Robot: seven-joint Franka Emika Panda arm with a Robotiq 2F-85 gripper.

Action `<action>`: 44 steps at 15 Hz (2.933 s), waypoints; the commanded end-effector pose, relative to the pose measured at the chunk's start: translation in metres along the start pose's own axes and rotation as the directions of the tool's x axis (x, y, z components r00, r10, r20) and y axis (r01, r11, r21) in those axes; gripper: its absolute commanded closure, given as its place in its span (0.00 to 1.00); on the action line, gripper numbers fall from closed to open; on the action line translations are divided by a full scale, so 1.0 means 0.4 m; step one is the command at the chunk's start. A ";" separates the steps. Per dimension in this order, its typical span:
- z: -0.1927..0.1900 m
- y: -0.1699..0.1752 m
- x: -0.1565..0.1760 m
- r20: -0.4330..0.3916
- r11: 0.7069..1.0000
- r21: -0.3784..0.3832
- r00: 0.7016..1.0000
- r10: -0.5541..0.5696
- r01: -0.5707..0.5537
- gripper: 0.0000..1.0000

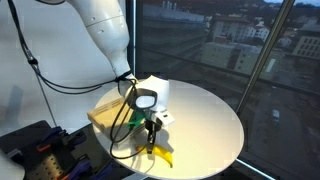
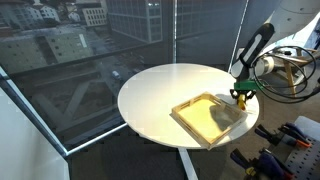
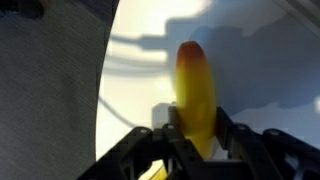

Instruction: Pick up the banana and place it in the wooden tray

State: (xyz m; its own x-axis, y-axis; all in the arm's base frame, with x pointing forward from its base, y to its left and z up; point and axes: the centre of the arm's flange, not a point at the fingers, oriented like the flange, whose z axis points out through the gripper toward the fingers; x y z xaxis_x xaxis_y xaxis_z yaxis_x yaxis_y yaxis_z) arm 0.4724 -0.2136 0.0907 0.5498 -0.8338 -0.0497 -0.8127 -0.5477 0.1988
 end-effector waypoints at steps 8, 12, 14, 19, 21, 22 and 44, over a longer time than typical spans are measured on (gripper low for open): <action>-0.087 0.027 0.012 -0.002 0.993 0.055 0.994 -0.108 0.108 0.86; -0.117 0.031 0.013 -0.012 0.987 0.070 0.989 -0.147 0.148 0.86; -0.132 0.031 0.011 -0.018 0.983 0.073 0.986 -0.168 0.169 0.86; -0.172 0.030 0.012 -0.023 0.973 0.080 0.976 -0.215 0.216 0.86; -0.190 0.031 0.012 -0.026 0.970 0.081 0.973 -0.228 0.230 0.86; -0.201 0.031 0.011 -0.028 0.968 0.082 0.972 -0.235 0.237 0.86; -0.374 0.006 -0.127 -0.129 0.904 0.108 0.907 -0.400 0.414 0.86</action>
State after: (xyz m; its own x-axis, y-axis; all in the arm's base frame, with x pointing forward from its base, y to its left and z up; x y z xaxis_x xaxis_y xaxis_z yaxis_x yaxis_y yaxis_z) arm 0.4796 -0.1740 0.2257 0.8169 -0.5768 -0.0027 -0.5752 -0.8150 0.0701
